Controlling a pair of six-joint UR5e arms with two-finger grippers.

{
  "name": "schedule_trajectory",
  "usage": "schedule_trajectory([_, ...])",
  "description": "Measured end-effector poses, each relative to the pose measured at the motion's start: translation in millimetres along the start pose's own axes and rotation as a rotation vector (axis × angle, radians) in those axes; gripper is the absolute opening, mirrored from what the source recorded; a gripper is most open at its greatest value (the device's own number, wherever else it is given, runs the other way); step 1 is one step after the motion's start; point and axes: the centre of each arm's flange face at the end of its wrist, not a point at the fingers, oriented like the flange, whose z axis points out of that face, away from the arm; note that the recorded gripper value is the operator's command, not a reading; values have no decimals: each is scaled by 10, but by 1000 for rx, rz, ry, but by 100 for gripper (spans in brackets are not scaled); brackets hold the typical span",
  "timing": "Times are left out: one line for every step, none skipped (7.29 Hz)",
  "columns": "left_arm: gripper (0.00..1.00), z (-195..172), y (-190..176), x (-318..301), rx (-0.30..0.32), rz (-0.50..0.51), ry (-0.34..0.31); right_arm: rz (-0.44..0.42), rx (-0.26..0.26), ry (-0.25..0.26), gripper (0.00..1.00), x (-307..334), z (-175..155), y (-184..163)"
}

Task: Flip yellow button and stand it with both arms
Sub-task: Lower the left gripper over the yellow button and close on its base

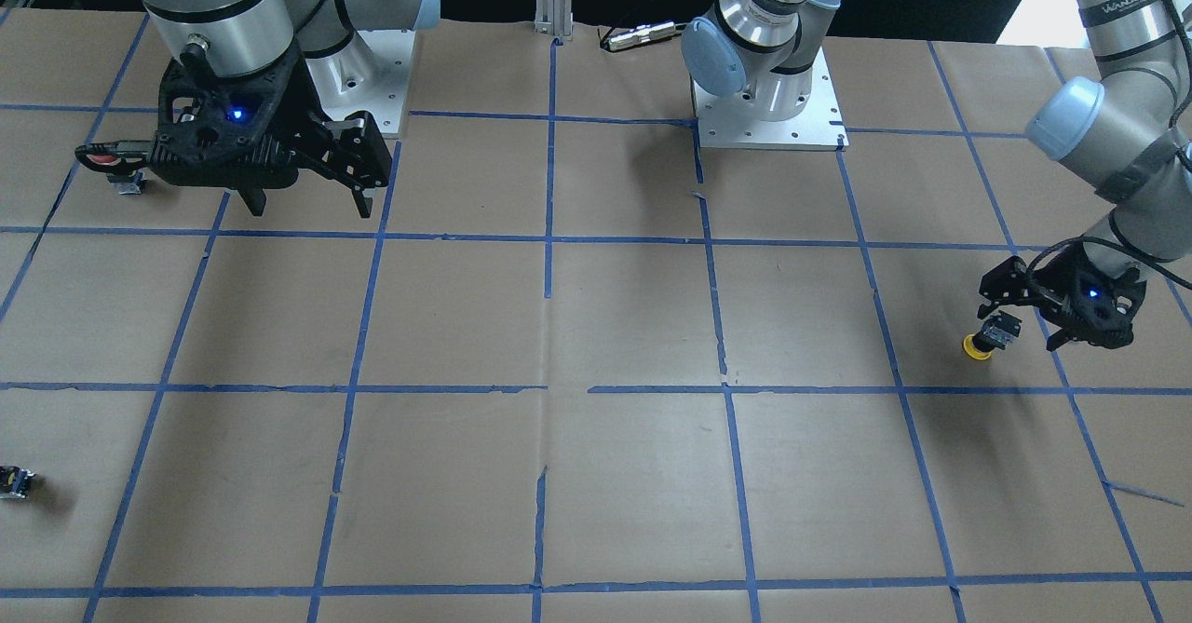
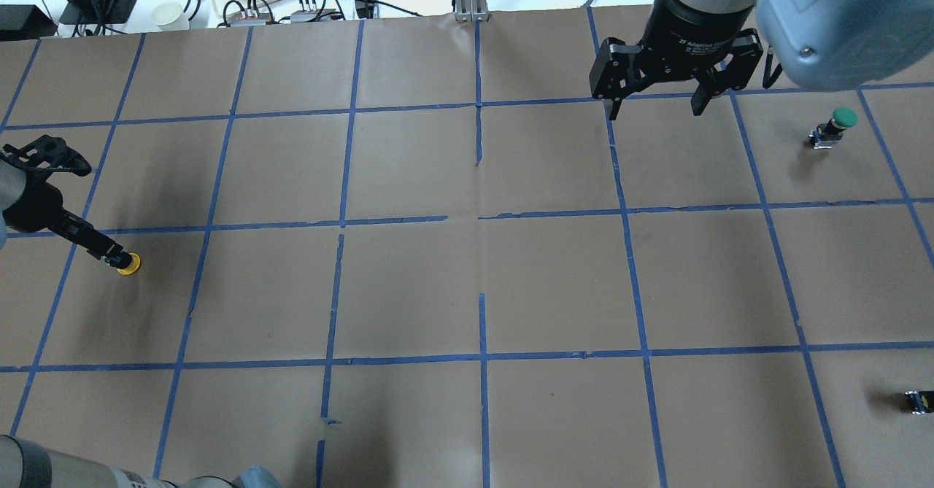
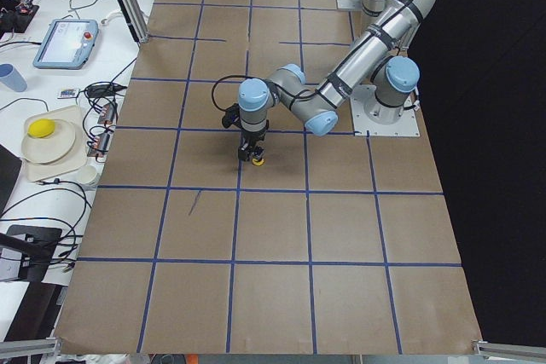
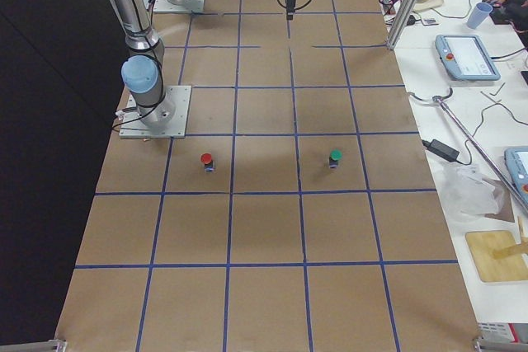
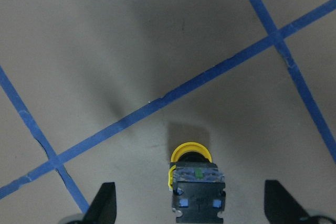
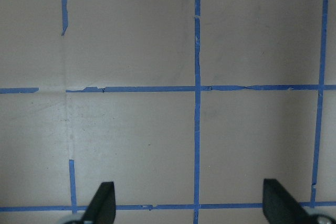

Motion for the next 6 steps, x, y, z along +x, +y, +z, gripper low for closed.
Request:
schedule_trajectory([91,56,12,18,-3,-4,9,0,0,0,100,4,1,-3])
schedule_trajectory([80,101,17,23,-6,-7,17,-1,3,0,100,1,-7,0])
schedule_trajectory([63,144,19,19,-11,-9,24,-2,6,0,100,-3,-19,4])
schedule_trajectory([40,175,19,10,-14,-13,27,-3,7,0,100,-4,-24,6])
schedule_trajectory([18,181,15,-2,-13,-18,19,-4,8,-1,100,-14,-29,11])
schedule_trajectory([6,178,10,-18,-10,-20,7,-5,9,-2,100,-27,-35,18])
